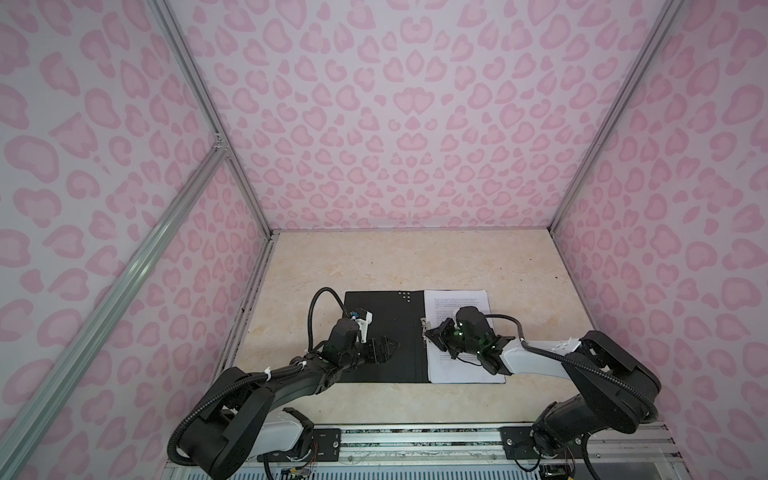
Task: Put the files into the folder
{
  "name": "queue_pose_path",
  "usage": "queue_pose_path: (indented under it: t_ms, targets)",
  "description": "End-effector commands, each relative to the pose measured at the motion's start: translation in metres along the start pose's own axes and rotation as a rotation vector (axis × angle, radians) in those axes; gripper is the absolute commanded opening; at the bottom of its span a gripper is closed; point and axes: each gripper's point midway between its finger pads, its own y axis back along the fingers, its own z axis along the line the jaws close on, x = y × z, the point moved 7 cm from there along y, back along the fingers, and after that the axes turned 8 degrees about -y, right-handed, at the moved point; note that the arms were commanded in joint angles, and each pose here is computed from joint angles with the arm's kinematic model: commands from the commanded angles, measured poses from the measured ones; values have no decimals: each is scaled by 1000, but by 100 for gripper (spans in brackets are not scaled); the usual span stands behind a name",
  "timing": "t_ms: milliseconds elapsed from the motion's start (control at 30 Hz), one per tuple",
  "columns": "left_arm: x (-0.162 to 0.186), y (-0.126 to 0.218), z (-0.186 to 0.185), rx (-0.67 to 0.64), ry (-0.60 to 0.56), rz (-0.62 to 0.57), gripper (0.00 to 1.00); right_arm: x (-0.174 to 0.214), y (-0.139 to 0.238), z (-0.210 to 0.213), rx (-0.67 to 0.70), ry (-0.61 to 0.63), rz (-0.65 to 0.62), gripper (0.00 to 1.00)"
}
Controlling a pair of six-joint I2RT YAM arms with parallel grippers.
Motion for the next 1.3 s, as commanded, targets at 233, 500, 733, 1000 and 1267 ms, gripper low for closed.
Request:
queue_pose_path:
  t_ms: [233,500,733,1000,1267]
  targets:
    - [21,-2,19,-116,53,108,99,2,2,-23,33,32,10,0]
    - [22,-2,19,-120,53,112,99,0,13,15,-17,173,19,6]
    - [21,-2,18,-115,50,108,99,-31,29,40,54,429,-84,53]
    - [20,-3,18,-109,54,109,99,-39,-4,60,1,586,45,75]
    - [20,-3,19,-119,49,108,99,-26,-27,70,-43,653,113,73]
